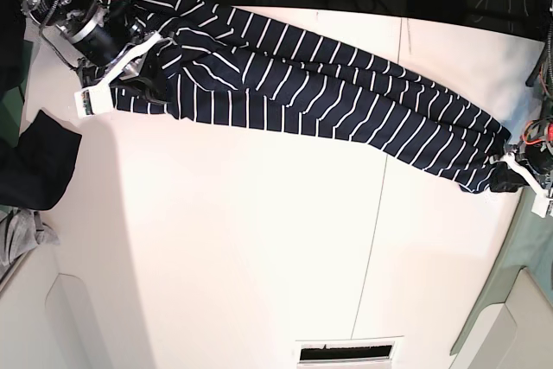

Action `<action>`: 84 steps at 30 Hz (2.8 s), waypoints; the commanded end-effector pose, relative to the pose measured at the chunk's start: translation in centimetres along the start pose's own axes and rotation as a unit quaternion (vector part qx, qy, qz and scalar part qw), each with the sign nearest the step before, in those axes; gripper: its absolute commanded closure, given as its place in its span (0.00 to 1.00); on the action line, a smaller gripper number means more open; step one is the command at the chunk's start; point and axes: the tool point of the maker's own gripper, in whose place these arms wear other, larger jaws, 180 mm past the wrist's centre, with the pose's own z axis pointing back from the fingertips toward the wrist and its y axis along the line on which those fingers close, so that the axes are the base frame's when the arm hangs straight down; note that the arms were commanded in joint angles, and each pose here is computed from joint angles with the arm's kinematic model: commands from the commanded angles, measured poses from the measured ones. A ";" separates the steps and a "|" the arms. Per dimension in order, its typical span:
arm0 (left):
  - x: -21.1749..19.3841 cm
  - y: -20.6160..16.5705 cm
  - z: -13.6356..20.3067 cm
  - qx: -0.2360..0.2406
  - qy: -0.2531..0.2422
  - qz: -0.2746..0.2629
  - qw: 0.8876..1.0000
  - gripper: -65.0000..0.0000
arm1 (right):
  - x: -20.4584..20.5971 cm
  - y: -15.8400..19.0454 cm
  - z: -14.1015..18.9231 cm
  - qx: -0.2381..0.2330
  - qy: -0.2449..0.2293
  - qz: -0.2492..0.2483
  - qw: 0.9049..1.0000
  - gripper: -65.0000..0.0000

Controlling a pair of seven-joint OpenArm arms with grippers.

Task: Layout the t-shirt on the table in an organized manner, then fold the t-shirt properly
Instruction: 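Press the folded shirt flat and regrasp its edge with both grippers, then lift the shirt end with the left gripper and fold it toward the right gripper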

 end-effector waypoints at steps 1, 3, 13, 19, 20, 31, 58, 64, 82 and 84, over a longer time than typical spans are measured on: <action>2.5 1.4 0.5 0.021 -0.030 -0.014 0.999 0.65 | 0.1 0.2 -0.2 0.008 -0.005 0.000 1.000 1.00; 1.9 1.5 0.3 0.035 -0.019 -0.025 0.999 0.62 | -2.2 0.0 -1.0 0.009 0.026 -0.013 1.000 1.00; 0.4 2.9 0.1 0.077 0.003 -0.049 0.996 0.60 | -6.9 -1.7 -3.5 0.010 0.082 -0.073 0.994 1.00; -1.8 4.1 0.0 0.089 0.004 -0.023 0.996 0.58 | -6.8 -1.7 -3.6 0.010 0.081 -0.072 0.994 1.00; -2.2 4.3 0.0 0.090 0.006 -0.019 0.996 0.58 | -6.8 -1.7 -3.6 0.010 0.081 -0.072 0.994 1.00; -4.3 0.7 -0.2 -0.010 0.046 0.031 0.998 0.57 | -6.8 -1.7 -3.6 0.011 0.080 -0.072 0.994 1.00; 1.8 -3.7 3.6 -0.098 -0.020 -0.061 0.993 1.00 | -3.6 -1.7 -4.8 0.023 0.046 -0.063 0.997 1.00; 2.8 -14.8 7.1 -0.213 -0.079 -0.125 0.966 1.00 | -2.5 -1.7 -5.2 0.024 0.037 -0.057 0.997 1.00; -4.1 -32.7 9.5 -0.375 -0.074 -0.074 0.921 1.00 | -2.7 -2.2 -5.3 0.013 0.047 -0.038 0.998 1.00; -5.0 -34.6 9.7 -0.390 -0.069 -0.082 0.915 1.00 | -2.7 -2.2 -5.3 0.013 0.048 -0.038 0.998 1.00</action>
